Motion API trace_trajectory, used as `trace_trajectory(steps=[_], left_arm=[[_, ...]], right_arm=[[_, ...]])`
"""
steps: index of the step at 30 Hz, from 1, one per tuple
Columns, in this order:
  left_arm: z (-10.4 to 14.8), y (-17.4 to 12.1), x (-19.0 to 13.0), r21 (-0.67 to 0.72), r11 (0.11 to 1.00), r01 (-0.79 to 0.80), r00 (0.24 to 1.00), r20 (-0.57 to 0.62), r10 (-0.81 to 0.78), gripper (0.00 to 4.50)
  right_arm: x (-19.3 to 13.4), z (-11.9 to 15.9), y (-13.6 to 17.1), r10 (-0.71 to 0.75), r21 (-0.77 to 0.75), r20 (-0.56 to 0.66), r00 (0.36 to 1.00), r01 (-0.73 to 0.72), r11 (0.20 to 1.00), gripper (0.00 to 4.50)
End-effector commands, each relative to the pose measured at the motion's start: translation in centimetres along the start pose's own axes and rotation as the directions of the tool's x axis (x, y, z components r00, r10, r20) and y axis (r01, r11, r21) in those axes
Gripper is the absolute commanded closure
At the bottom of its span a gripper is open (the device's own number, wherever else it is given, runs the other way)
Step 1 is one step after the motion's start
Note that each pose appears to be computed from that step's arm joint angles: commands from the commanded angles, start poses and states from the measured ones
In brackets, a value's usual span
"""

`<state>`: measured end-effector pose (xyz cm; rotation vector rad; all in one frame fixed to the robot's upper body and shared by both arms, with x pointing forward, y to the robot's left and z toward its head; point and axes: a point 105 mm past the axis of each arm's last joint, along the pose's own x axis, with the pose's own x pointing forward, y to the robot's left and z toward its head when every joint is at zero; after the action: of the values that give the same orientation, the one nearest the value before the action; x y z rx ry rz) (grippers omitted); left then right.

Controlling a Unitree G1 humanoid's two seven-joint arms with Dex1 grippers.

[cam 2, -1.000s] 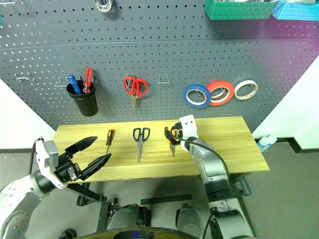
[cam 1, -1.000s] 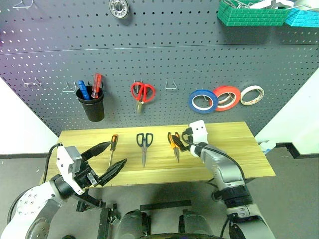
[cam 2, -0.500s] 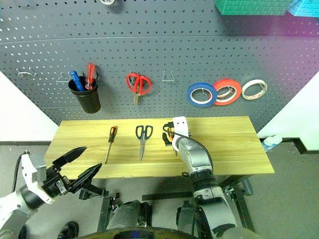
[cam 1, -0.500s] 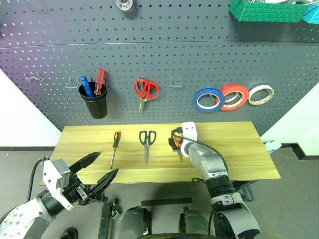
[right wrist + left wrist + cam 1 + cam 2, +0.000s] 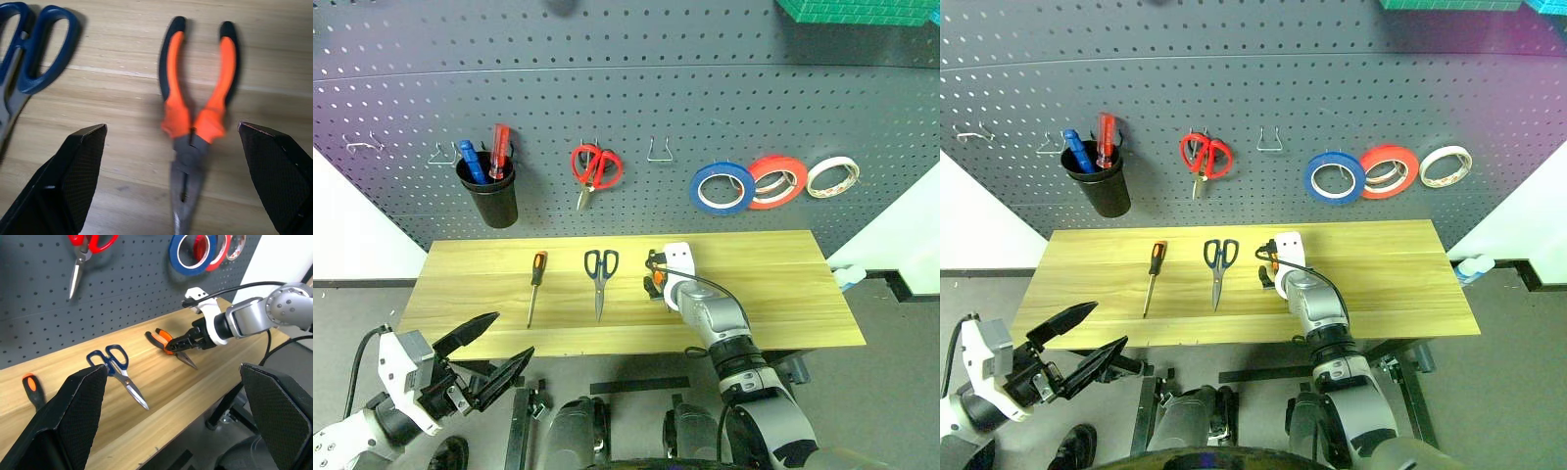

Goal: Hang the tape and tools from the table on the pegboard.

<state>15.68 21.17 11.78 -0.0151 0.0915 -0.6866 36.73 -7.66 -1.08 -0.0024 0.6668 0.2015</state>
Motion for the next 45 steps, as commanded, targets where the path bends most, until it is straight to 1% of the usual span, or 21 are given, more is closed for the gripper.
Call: trace_trajectory(steps=[1,21,31,41,45], left_arm=[[0.9,-0.3,-0.3,0.024,1.0,0.009,1.0,0.03,-0.009,0.0],[0.9,-0.9,-0.9,0.028,0.999,0.017,1.0,0.009,-0.017,0.0],[0.9,-1.1,-1.2,0.024,1.0,0.015,1.0,-0.004,-0.015,0.0],[0.8,-1.0,-1.2,0.023,1.0,0.018,1.0,-0.002,-0.018,0.0],[0.8,-1.0,-1.2,0.022,1.0,0.017,1.0,-0.001,-0.017,0.0]], right_arm=[[0.1,2.0,0.1,0.007,0.007,0.058,0.998,-0.007,1.0,0.02],[1.4,2.0,-1.0,-0.069,0.0,0.033,0.997,0.069,0.998,0.02],[1.5,1.2,-2.6,-0.141,-0.013,0.009,0.99,0.141,0.99,0.02],[1.6,1.3,-1.7,-0.12,-0.045,0.006,0.993,0.12,0.992,0.02],[1.8,1.5,-1.9,-0.133,-0.053,0.003,0.991,0.133,0.99,0.02]])
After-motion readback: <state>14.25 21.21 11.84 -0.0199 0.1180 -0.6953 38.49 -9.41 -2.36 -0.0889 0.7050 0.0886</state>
